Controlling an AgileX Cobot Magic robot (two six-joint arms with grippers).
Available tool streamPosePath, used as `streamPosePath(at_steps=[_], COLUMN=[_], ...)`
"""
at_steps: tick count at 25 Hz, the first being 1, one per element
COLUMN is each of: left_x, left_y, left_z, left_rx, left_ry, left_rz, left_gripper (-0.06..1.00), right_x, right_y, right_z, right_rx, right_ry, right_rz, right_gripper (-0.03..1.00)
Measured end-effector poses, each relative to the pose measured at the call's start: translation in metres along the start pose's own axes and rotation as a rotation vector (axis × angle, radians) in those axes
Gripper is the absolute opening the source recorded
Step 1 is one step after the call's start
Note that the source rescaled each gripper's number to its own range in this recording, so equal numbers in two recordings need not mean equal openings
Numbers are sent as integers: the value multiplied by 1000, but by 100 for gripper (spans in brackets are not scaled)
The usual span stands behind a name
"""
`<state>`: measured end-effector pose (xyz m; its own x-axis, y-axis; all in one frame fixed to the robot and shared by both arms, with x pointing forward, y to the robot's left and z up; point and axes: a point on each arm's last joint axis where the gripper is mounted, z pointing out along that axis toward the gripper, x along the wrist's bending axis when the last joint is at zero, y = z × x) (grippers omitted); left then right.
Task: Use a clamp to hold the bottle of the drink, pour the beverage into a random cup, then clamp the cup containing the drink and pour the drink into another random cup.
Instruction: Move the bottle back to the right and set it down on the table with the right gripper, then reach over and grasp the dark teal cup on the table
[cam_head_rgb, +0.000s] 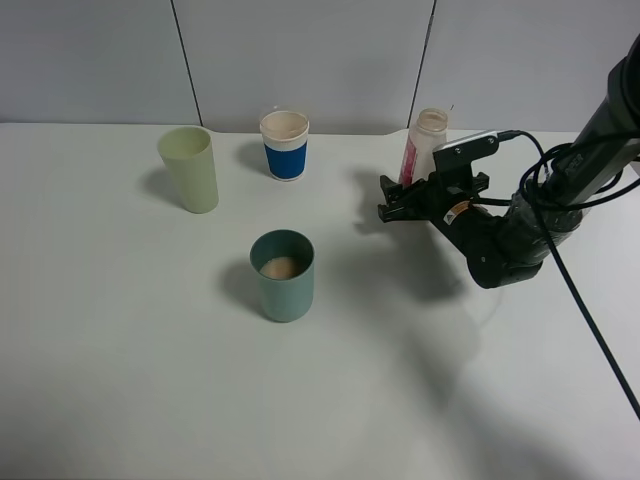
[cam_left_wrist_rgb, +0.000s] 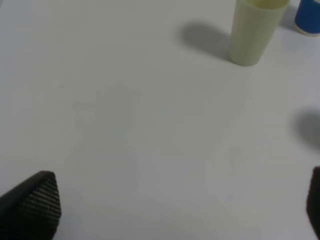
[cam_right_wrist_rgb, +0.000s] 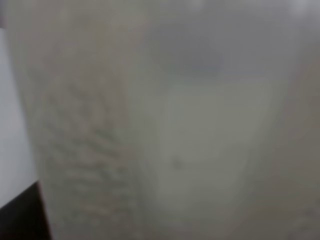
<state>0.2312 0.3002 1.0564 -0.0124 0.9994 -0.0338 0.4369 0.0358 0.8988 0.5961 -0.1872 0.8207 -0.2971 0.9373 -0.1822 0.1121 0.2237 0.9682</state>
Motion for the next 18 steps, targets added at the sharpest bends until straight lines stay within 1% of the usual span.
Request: streamPosePath(at_steps=[2, 4, 9, 12, 14, 16, 18], left_x=[0, 0, 0, 0, 0, 0, 0], left_y=[0, 0, 0, 0, 0, 0, 0], left_z=[0, 0, 0, 0, 0, 0, 0], left_rx=[0, 0, 0, 0, 0, 0, 0], left_ry=[0, 0, 0, 0, 0, 0, 0], left_rz=[0, 0, 0, 0, 0, 0, 0], left_gripper=[100, 100, 100, 100, 100, 100, 100], right_x=[0, 0, -2, -4, -7, -8, -10], right_y=[0, 0, 9, 15, 19, 21, 26], right_z=[0, 0, -3, -13, -27, -32, -41], right_rx=[1, 1, -14, -6, 13, 17, 21], right_ry=[0, 0, -3, -13, -26, -28, -43], right_rz=[0, 0, -16, -29, -43, -55, -60], right_gripper=[70, 71, 73, 73, 73, 75, 83])
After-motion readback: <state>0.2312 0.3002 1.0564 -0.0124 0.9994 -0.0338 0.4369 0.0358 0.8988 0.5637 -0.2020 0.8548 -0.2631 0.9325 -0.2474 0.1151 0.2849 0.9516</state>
